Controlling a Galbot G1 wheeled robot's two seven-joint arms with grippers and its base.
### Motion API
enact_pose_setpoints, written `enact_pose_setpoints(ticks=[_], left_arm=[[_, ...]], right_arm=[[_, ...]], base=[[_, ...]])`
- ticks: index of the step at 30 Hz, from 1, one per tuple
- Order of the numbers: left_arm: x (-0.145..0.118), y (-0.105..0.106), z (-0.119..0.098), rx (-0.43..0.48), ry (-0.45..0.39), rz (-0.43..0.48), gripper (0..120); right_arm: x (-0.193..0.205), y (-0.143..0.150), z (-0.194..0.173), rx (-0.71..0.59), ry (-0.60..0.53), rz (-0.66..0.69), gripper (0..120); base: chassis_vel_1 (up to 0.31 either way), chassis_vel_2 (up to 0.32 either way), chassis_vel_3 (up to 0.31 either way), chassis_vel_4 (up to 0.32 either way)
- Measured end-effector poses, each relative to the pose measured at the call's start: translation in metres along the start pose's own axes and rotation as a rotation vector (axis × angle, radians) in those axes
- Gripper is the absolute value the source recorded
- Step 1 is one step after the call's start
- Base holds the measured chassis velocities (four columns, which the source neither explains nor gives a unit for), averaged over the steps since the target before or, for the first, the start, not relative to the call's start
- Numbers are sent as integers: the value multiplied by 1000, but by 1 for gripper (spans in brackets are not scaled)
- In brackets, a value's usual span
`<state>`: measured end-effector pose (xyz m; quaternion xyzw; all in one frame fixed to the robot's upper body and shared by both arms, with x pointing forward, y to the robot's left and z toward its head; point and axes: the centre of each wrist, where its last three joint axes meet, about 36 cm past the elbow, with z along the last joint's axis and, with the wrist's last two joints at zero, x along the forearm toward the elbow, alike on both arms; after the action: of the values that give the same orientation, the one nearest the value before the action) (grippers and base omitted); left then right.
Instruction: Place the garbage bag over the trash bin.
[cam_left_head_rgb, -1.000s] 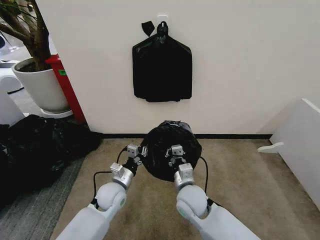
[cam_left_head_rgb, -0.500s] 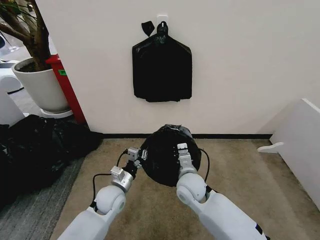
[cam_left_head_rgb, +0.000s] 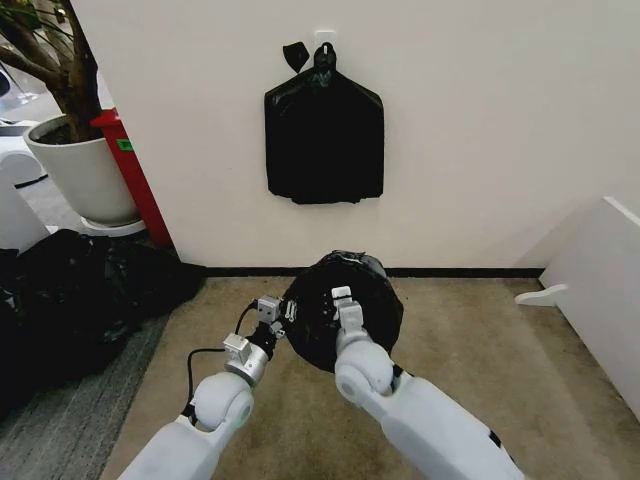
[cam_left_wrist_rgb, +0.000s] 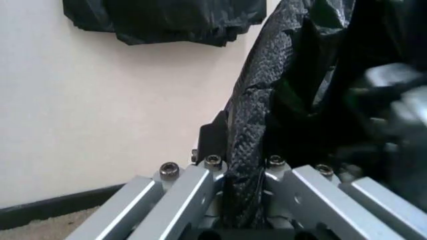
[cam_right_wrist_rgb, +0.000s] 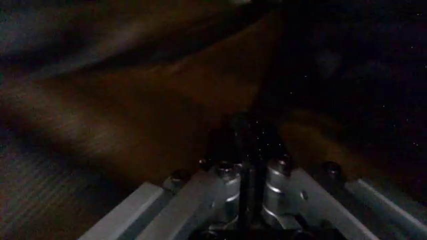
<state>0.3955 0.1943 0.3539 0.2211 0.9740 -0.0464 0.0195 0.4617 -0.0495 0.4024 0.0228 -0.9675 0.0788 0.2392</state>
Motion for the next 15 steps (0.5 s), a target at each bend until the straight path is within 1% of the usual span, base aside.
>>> enact_pose_setpoints(ticks=[2,5,10,13,14,15], left_arm=[[0,0,-1,0,-2,1,1],[1,3,-3,-9,-4,1,1],[1,7,-4,-18,-4,-1,1],[1,8,-3,-19,-1,-2,1],[0,7,-3,-18,-1,-2,1],[0,7,-3,-18,-1,-2,1]], right_arm=[[-5,-1,-1,12,12,19,0],[-16,-7,4,79,67,86,0],[-18,-12,8,146,89,136,0],[-15,-14,9,153,60,144,0],[-12,-15,10,156,15,133,0],[-12,-15,10,156,15,133,0]], base=[[0,0,0,0],[0,0,0,0],[0,0,0,0],[0,0,0,0],[0,0,0,0],[0,0,0,0]])
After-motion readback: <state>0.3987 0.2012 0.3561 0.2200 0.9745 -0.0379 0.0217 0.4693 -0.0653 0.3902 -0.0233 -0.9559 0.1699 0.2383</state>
